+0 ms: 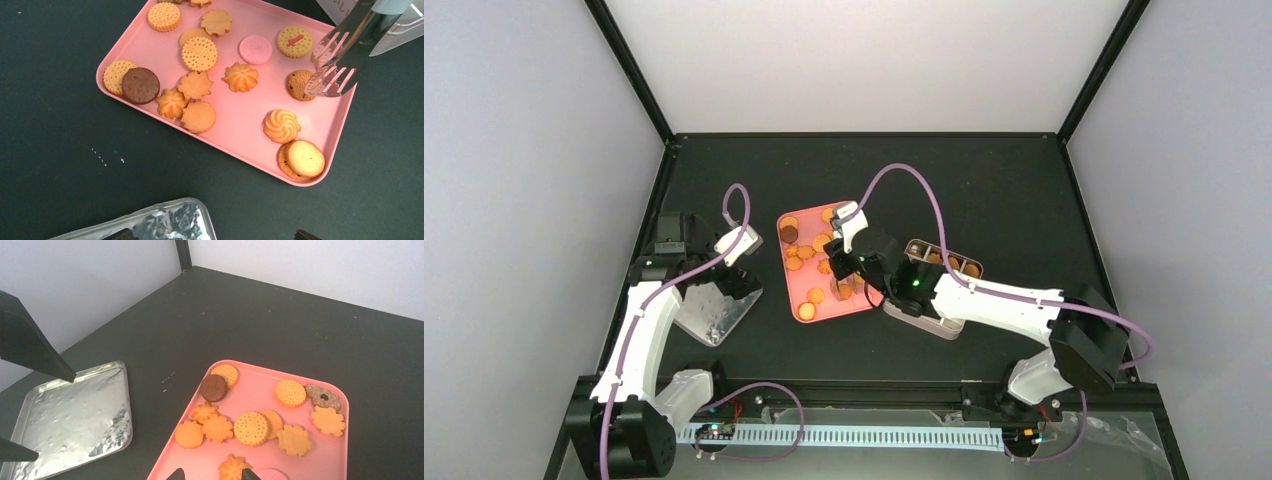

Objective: Pack the cookies
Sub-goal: Adjust the fake cookies on the plate.

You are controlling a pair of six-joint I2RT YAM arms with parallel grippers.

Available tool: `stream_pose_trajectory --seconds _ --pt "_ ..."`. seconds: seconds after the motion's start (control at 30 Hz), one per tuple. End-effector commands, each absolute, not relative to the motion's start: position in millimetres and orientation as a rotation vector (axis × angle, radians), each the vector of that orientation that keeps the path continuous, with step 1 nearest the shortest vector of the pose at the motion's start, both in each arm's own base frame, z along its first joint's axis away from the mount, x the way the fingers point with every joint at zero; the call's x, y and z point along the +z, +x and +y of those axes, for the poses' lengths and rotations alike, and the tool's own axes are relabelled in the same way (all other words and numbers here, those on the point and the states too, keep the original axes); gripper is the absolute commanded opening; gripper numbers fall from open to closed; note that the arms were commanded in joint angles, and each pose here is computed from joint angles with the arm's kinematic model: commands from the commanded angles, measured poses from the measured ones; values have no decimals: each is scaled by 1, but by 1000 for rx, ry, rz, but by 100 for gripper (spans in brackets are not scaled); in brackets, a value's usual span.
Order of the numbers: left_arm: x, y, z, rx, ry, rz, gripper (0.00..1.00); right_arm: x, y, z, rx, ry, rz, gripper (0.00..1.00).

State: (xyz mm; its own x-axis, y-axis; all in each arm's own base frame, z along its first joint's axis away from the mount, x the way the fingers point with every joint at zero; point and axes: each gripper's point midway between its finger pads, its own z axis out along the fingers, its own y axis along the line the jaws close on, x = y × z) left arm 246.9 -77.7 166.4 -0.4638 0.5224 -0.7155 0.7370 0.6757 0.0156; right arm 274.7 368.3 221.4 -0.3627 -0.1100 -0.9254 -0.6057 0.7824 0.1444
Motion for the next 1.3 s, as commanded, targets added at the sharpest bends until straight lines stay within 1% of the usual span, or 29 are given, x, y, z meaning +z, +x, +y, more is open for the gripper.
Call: stream_pose_trajectory --seconds 0.0,0.37,0.6,0.83,0.93,1.13,1.27 --pt "179 248 -77 -374 962 2154 84 237 283 382 592 -514 1835 29" --pt "179 248 -77 -370 968 2152 84 219 288 387 552 -537 1857 29" --pt "179 249 -77 -376 961 2154 84 203 285 373 480 -563 1884 33" --pt "181 250 -77 -377 961 2150 84 201 281 368 413 -589 1882 34" --pt "183 250 -77 -380 960 2150 84 196 277 372 425 -595 1899 29" --pt "184 250 -77 -370 960 2149 84 201 271 380 451 -585 1904 11" --pt "186 250 -76 -370 959 2148 84 225 273 376 458 -549 1872 7"
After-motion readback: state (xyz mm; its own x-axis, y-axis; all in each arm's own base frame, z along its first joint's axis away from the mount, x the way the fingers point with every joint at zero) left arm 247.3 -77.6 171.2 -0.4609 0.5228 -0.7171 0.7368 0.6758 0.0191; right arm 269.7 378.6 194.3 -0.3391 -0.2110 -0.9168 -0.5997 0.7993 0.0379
